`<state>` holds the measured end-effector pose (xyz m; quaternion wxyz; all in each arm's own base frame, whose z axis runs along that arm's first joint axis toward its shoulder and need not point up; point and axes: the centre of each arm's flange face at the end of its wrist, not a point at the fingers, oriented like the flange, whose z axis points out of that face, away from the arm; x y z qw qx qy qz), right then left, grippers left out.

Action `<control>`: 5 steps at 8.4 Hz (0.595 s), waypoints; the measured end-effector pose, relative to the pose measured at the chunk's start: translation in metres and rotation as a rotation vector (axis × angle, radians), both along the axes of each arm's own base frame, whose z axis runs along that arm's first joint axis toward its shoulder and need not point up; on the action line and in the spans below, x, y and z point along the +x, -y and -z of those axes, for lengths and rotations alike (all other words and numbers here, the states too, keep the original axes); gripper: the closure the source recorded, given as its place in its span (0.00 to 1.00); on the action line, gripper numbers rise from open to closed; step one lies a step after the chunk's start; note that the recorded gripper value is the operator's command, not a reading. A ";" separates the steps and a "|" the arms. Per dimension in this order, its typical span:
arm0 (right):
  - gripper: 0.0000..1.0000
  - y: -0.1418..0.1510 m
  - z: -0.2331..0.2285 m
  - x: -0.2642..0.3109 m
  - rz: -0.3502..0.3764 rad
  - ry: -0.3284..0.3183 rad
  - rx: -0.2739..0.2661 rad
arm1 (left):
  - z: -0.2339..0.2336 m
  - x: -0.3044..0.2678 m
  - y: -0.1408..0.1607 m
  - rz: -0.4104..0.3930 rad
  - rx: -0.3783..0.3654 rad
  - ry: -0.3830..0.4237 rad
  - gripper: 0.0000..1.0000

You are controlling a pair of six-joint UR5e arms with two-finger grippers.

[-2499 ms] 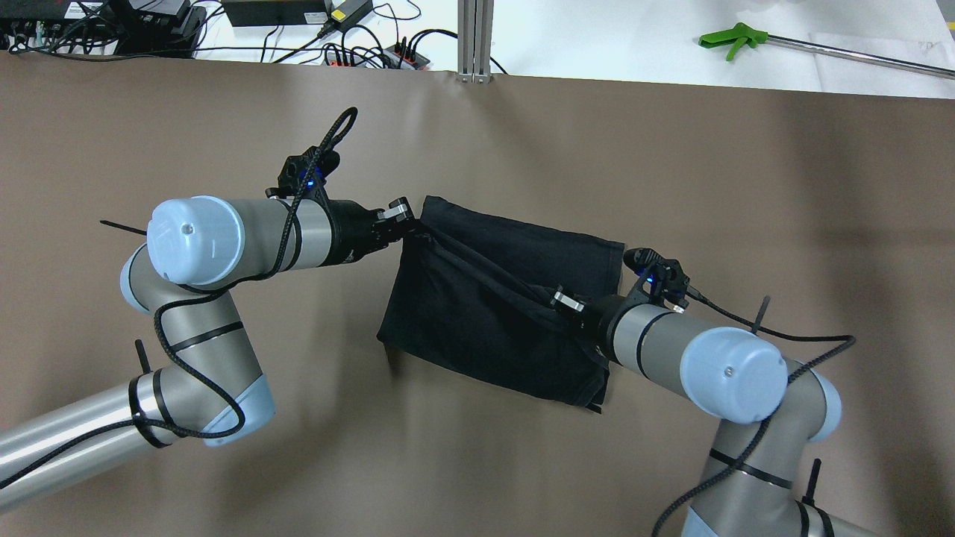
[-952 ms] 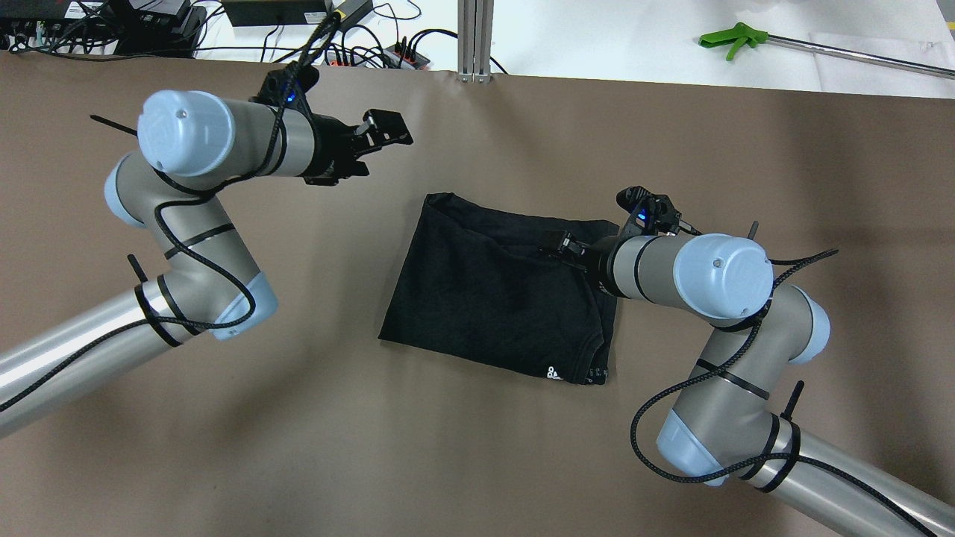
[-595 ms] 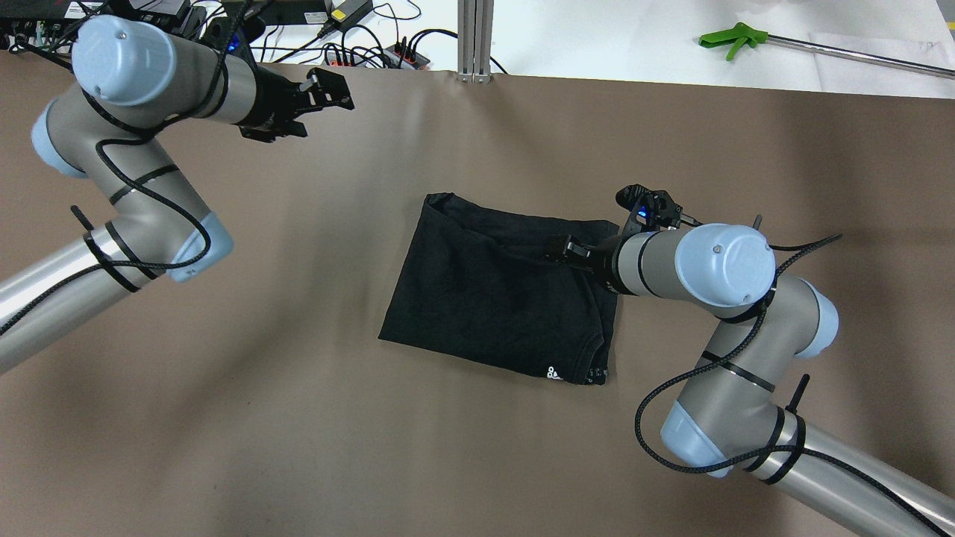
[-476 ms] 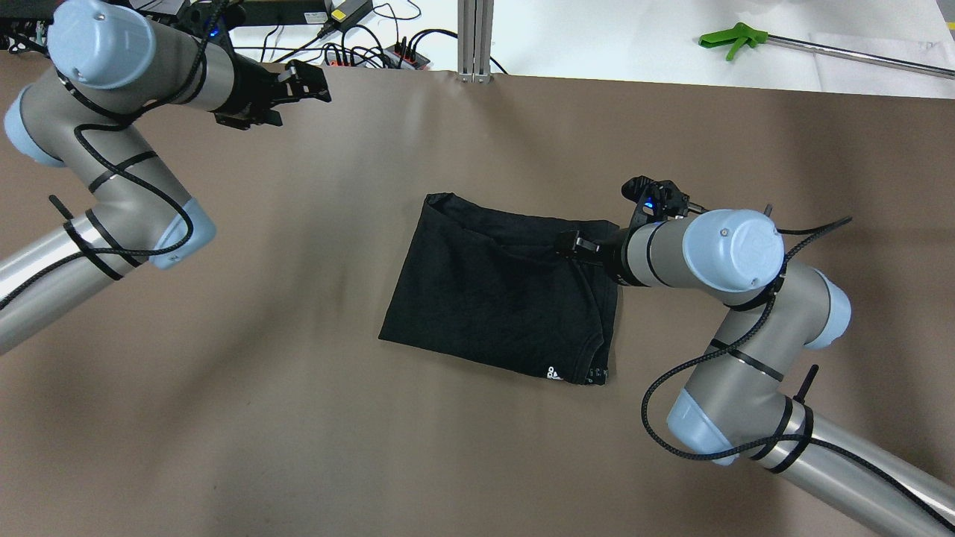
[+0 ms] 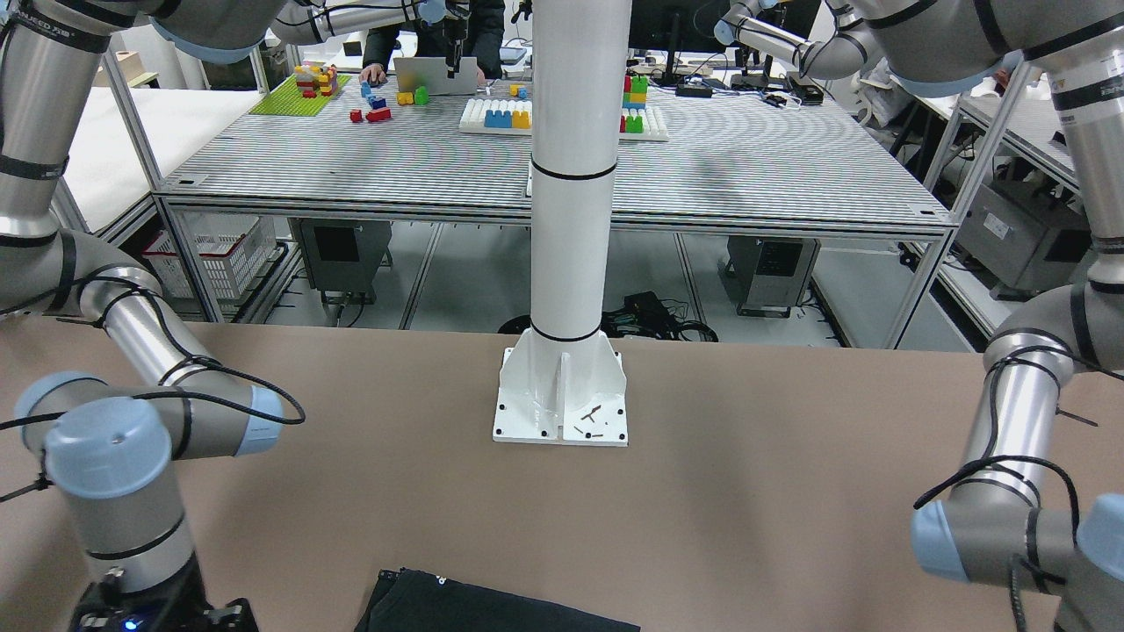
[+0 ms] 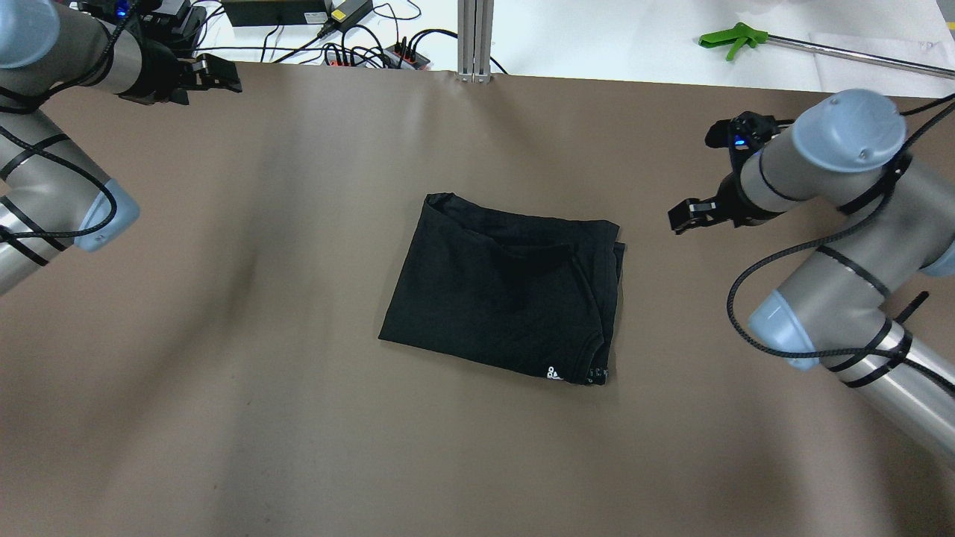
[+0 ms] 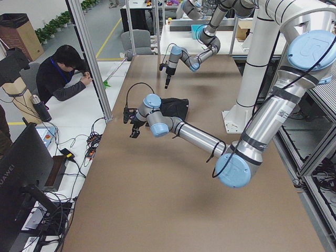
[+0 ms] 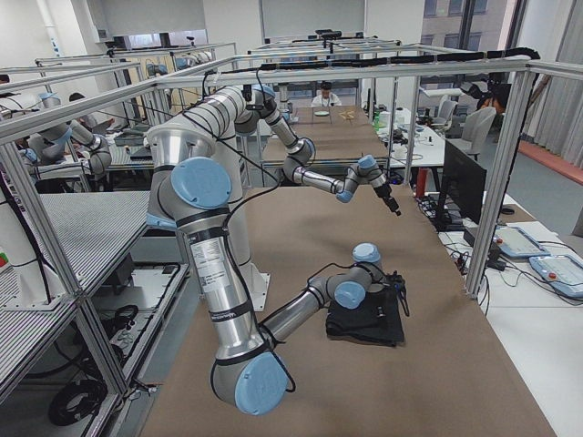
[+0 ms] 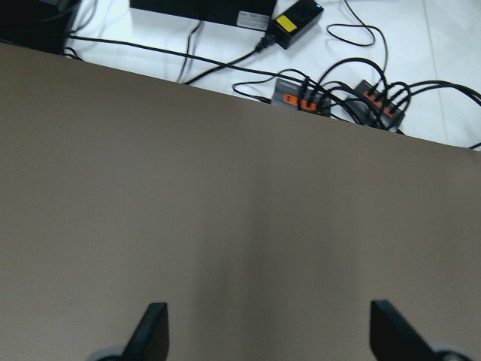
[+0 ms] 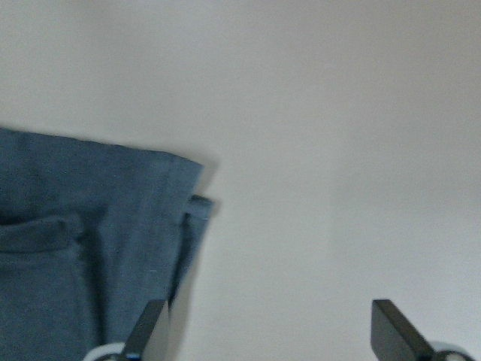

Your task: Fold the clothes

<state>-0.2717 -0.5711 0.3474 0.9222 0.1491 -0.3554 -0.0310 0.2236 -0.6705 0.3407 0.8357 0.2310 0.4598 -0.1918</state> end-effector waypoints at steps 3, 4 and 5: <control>0.05 0.027 -0.043 0.100 0.208 -0.209 0.127 | -0.091 -0.095 -0.024 0.003 0.027 0.181 0.06; 0.05 0.027 -0.054 0.120 0.230 -0.234 0.145 | -0.125 -0.136 -0.035 -0.002 0.036 0.258 0.06; 0.05 0.026 -0.066 0.140 0.239 -0.259 0.155 | -0.156 -0.170 -0.048 -0.010 0.040 0.329 0.06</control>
